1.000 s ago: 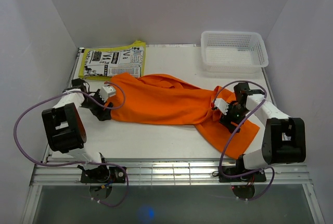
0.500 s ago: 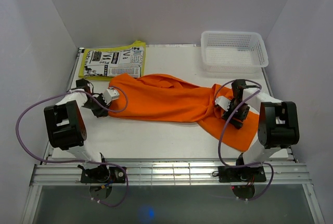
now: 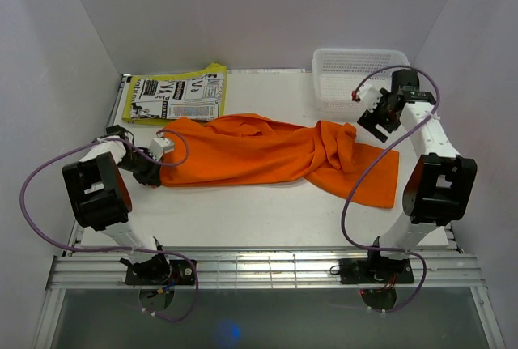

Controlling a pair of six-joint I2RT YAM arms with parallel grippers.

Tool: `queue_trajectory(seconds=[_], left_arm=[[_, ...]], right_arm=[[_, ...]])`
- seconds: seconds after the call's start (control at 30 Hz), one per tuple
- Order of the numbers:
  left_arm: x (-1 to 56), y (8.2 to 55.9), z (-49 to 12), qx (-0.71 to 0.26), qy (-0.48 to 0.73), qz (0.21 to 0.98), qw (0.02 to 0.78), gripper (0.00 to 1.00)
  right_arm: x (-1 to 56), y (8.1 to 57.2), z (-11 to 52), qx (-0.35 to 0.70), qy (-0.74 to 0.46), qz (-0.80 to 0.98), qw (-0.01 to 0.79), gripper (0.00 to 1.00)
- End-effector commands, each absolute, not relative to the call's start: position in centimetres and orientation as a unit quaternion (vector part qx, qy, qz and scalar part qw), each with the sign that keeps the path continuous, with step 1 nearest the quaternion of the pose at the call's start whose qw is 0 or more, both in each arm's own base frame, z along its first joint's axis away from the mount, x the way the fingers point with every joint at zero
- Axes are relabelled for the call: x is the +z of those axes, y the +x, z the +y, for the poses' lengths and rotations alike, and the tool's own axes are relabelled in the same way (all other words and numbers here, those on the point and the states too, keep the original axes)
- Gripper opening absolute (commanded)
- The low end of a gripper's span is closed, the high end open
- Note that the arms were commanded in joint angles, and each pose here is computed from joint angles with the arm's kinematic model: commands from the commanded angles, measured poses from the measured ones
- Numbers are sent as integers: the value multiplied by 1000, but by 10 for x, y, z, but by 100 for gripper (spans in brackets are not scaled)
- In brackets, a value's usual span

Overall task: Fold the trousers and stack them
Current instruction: Flatten the trousers out

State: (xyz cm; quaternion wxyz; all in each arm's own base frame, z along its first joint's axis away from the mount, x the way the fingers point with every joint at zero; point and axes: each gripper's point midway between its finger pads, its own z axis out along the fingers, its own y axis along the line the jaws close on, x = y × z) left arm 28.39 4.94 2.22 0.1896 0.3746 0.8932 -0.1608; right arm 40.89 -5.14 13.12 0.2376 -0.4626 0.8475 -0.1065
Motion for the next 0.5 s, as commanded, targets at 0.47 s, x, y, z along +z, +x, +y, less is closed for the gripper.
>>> queue_trajectory(seconds=[0.47], left_arm=[[38, 294, 39, -190, 333, 898, 216, 0]], right_arm=[[95, 371, 119, 77, -400, 880, 246, 54]])
